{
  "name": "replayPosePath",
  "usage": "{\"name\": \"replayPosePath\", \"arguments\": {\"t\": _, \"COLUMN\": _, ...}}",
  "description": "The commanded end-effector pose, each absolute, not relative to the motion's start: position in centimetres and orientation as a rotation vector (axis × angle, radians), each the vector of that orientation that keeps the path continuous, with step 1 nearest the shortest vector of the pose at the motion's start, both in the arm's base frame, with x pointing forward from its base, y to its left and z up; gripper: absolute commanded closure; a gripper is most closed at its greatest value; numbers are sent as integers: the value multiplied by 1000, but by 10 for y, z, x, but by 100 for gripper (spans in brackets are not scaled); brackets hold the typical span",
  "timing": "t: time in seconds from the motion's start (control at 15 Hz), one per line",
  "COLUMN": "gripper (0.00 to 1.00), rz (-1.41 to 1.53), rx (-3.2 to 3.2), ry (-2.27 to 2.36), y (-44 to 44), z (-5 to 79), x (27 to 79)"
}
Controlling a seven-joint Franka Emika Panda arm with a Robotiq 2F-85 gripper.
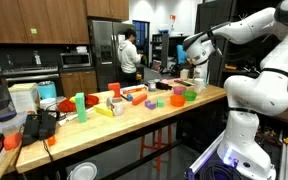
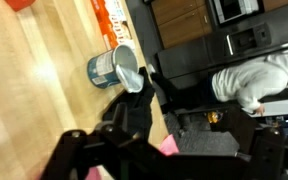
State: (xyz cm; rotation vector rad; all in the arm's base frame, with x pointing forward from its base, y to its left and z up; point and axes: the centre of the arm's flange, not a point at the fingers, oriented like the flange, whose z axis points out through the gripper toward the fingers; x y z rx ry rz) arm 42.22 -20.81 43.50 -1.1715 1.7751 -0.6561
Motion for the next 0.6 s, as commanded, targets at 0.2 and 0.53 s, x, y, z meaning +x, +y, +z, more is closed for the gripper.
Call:
{"name": "replayPosePath", "arguments": {"t": 0.2, "gripper": 0, "rz": -763, "rx": -1472, "ry": 1547, "y": -195, "z": 582, "x": 513}}
{"name": "replayPosePath", "arguments": {"t": 0.53, "gripper": 0, "rz": -662, "rx": -1681, "ry": 1332, "y": -175, "z": 674, "x": 580}}
